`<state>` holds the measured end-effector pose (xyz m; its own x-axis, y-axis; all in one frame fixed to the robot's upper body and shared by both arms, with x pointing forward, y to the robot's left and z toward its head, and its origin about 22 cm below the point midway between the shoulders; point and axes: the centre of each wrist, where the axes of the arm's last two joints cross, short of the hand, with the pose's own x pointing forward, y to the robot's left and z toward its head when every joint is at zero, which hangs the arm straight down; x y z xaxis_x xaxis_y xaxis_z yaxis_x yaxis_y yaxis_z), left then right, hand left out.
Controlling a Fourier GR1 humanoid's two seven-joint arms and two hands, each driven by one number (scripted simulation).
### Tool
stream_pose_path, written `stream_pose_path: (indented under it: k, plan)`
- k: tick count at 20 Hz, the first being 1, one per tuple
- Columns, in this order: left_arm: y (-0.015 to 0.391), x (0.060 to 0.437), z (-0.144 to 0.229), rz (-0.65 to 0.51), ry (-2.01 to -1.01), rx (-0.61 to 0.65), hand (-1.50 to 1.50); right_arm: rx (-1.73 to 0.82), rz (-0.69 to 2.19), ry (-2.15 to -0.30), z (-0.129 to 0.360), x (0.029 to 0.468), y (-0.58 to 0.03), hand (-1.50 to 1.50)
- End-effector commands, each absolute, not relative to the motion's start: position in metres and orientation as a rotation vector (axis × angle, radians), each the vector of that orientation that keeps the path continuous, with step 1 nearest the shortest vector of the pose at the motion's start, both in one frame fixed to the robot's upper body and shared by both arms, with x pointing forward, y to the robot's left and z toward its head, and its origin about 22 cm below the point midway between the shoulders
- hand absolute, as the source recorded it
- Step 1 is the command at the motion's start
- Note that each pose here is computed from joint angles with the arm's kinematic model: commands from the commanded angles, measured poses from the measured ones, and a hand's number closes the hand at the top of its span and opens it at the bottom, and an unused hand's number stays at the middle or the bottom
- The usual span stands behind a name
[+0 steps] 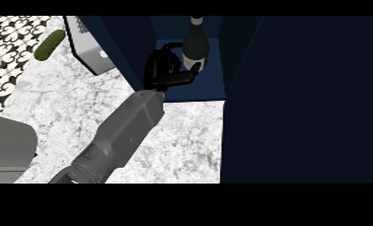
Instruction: Pick up the wine, place it into the cabinet and close the cabinet
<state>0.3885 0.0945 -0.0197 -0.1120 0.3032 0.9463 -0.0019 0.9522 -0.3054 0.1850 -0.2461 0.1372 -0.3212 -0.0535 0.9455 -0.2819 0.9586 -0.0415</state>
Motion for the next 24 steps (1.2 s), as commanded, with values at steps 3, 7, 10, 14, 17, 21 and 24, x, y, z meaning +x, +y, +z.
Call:
stream_pose_path:
  k: [3,7,10,14,17,21,24]
  plan:
    - [0.106,0.399,-0.020,0.268,-1.619,-0.163,1.50,0.277,0.230,-1.910,0.151,0.165,-0.245,-1.50]
    - [0.110,0.398,-0.023,0.257,-1.632,-0.149,1.50,0.251,0.251,-1.898,0.137,0.186,-0.241,-1.50]
    - [0.112,0.400,-0.021,0.297,-1.645,-0.145,1.50,0.262,0.259,-1.888,0.137,0.185,-0.248,-1.50]
    - [0.121,0.393,-0.036,0.350,-1.665,-0.106,1.50,0.245,0.265,-1.884,0.139,0.175,-0.249,-1.50]
    - [0.120,0.397,-0.029,0.355,-1.754,-0.090,1.50,0.230,0.270,-1.906,0.143,0.186,-0.249,-1.50]
    - [0.126,0.394,-0.034,0.337,-1.798,-0.103,-1.50,0.228,0.246,-1.905,0.142,0.178,-0.244,-1.50]
    - [0.119,0.395,-0.030,0.334,-1.862,-0.139,-1.50,0.226,0.239,-1.911,0.145,0.179,-0.246,-1.50]
